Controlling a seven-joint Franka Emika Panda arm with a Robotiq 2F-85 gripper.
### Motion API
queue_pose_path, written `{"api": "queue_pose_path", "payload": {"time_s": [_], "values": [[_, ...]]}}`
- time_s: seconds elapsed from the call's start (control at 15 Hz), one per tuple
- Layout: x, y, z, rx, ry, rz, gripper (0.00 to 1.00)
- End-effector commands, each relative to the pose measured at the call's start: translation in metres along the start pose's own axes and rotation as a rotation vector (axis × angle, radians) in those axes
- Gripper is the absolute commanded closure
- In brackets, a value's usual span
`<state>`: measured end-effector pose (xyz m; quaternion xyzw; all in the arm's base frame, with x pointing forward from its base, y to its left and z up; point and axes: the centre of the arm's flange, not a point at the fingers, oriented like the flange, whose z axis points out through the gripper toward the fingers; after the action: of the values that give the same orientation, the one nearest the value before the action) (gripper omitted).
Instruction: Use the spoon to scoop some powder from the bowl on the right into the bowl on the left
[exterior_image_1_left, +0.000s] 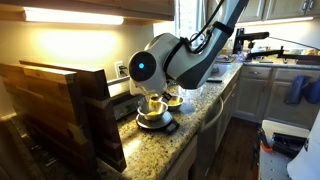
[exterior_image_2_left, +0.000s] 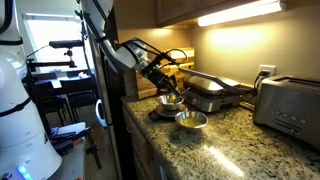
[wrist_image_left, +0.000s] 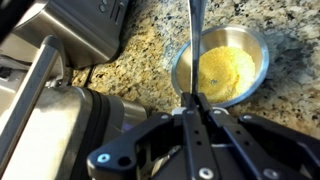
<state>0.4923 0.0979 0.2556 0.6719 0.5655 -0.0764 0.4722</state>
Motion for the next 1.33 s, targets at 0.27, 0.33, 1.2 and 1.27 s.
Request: {"api": "queue_pose_path", "payload": {"time_s": [0.27, 0.33, 1.2, 1.27], "values": [[-0.011, -0.028, -0.008, -0.163, 0.021, 0.088, 0.96], [-0.010, -0.028, -0.007, -0.178, 0.024, 0.096, 0.96], [-0.008, -0.050, 0.002, -0.408, 0.085, 0.178, 0.96], [-0.009, -0.051, 0.002, -0.428, 0.093, 0.197, 0.96]]}}
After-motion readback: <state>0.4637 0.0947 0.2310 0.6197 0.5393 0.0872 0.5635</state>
